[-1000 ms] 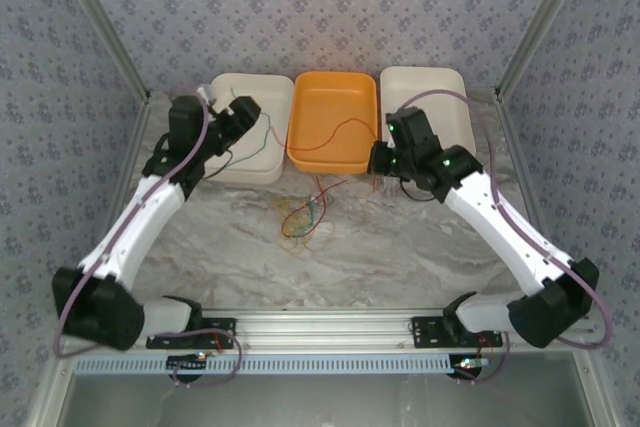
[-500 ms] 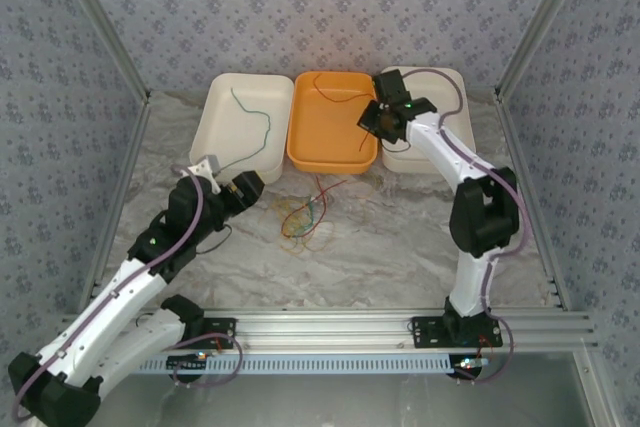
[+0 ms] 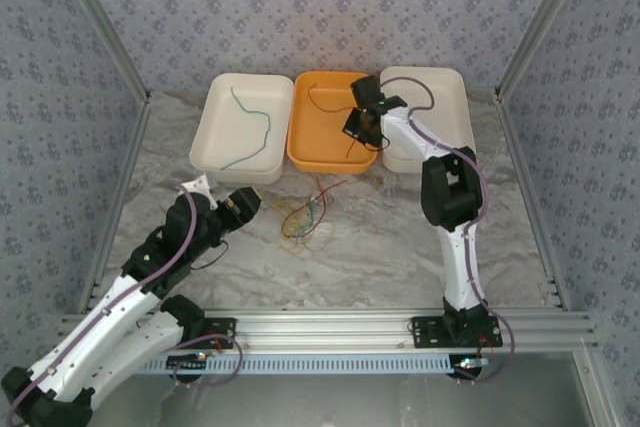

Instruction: Untangle the cables

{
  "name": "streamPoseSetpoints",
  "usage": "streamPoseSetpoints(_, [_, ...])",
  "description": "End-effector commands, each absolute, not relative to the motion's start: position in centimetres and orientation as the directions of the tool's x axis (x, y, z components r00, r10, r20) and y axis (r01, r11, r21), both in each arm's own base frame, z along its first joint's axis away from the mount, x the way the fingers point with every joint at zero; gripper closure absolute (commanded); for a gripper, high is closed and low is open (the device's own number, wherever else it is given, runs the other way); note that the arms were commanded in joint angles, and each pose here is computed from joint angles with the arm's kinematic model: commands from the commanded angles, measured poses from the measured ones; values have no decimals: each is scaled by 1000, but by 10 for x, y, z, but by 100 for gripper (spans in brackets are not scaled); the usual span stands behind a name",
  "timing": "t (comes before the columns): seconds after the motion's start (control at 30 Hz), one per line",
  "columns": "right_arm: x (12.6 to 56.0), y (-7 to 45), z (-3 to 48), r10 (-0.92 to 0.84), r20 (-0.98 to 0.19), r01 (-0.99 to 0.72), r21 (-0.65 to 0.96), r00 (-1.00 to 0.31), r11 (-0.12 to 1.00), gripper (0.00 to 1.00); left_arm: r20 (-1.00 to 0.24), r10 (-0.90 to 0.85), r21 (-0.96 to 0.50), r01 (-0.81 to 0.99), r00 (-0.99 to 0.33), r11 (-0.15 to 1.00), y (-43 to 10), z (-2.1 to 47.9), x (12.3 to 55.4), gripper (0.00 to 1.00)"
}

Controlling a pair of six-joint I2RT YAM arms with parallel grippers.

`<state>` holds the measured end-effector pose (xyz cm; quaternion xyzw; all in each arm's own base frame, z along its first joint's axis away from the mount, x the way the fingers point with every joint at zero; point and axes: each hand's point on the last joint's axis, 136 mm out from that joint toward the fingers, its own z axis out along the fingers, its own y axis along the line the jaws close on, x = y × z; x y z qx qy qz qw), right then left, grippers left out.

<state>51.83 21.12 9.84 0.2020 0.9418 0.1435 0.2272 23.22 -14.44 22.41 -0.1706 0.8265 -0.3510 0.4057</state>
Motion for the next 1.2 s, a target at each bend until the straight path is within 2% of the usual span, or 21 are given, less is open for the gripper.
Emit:
streamPoseSetpoints(0.0, [513, 213, 106, 398, -389, 286, 315, -831, 905, 66, -530, -569, -709, -40, -629, 704, -141, 209, 227, 27])
streamPoseSetpoints(0.07, [510, 215, 127, 360, -449, 243, 298, -818, 923, 47, -507, -566, -699, -73, -649, 711, -141, 195, 226, 27])
streamPoseSetpoints(0.17, [503, 221, 169, 318, -530, 178, 299, -786, 938, 38, -467, -557, -692, -108, -687, 713, -147, 177, 226, 29])
streamPoseSetpoints(0.27, [487, 224, 214, 290, -606, 125, 300, -741, 946, 38, -439, -522, -666, -125, -731, 736, -156, 158, 227, 31])
streamPoseSetpoints(0.4, [446, 220, 246, 255, -670, 74, 286, -697, 955, 49, -432, -442, -601, -115, -786, 791, -171, 136, 227, 33])
streamPoseSetpoints(0.5, [399, 228, 230, 204, -672, 13, 278, -712, 961, 54, -433, -378, -545, -96, -818, 833, -185, 123, 224, 35])
streamPoseSetpoints(0.57, [366, 231, 199, 142, -651, -19, 234, -745, 972, 56, -438, -347, -509, -89, -829, 856, -192, 113, 223, 34])
streamPoseSetpoints(0.77, [293, 245, 124, 20, -548, -101, 190, -837, 977, 57, -419, -313, -477, -86, -852, 875, -211, 91, 232, 26])
streamPoseSetpoints(0.9, [278, 234, 103, 28, -518, -74, 175, -855, 982, 49, -416, -294, -484, -64, -861, 873, -229, 83, 239, 25])
streamPoseSetpoints(1.0, [286, 210, 98, 23, -532, -42, 110, -846, 993, 41, -423, -260, -449, -49, -868, 892, -238, 76, 242, 26])
streamPoseSetpoints(1.07, [294, 197, 91, 8, -523, -31, 66, -853, 997, 38, -430, -231, -399, -46, -873, 916, -239, 70, 243, 29])
streamPoseSetpoints(1.17, [304, 196, 73, -28, -470, -58, 49, -882, 997, 39, -438, -222, -375, -48, -871, 926, -239, 61, 245, 36])
